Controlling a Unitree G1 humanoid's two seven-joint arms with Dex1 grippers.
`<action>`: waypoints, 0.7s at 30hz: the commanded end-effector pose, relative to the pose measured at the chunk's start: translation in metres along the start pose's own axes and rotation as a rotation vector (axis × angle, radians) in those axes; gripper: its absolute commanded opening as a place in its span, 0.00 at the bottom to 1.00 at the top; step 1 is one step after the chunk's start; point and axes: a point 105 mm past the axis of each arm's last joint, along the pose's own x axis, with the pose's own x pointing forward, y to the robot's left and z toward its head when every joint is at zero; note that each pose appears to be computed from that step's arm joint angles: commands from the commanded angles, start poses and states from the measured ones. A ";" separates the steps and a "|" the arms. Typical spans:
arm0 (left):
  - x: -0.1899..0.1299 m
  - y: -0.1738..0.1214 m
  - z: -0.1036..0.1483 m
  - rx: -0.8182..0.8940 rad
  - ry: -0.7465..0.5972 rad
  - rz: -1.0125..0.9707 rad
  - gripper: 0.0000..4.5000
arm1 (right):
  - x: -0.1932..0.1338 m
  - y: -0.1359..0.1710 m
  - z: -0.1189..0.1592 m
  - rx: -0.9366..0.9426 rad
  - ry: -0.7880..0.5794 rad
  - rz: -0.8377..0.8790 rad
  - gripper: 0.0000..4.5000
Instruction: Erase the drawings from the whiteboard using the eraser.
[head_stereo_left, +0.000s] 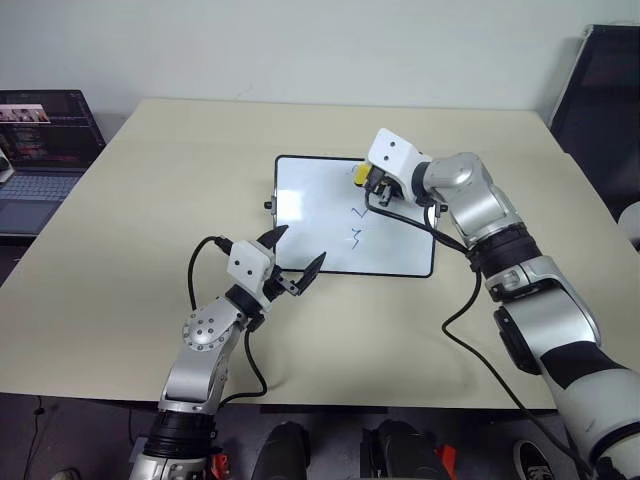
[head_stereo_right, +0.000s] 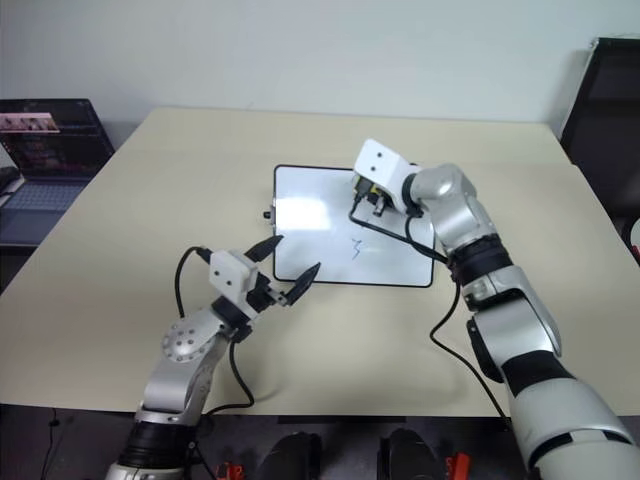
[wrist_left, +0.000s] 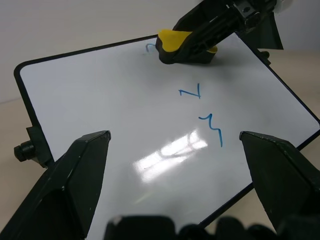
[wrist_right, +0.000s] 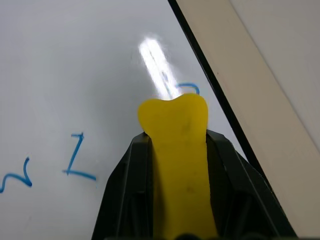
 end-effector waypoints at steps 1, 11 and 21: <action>0.004 0.001 0.012 0.020 -0.050 -0.007 1.00 | -0.011 -0.011 -0.012 0.022 0.045 -0.040 0.24; 0.006 0.001 0.012 0.019 -0.052 -0.018 1.00 | -0.010 -0.016 -0.014 0.054 0.064 -0.056 0.24; 0.004 0.003 0.015 0.024 -0.051 -0.003 1.00 | 0.004 -0.007 0.002 0.079 0.031 -0.017 0.24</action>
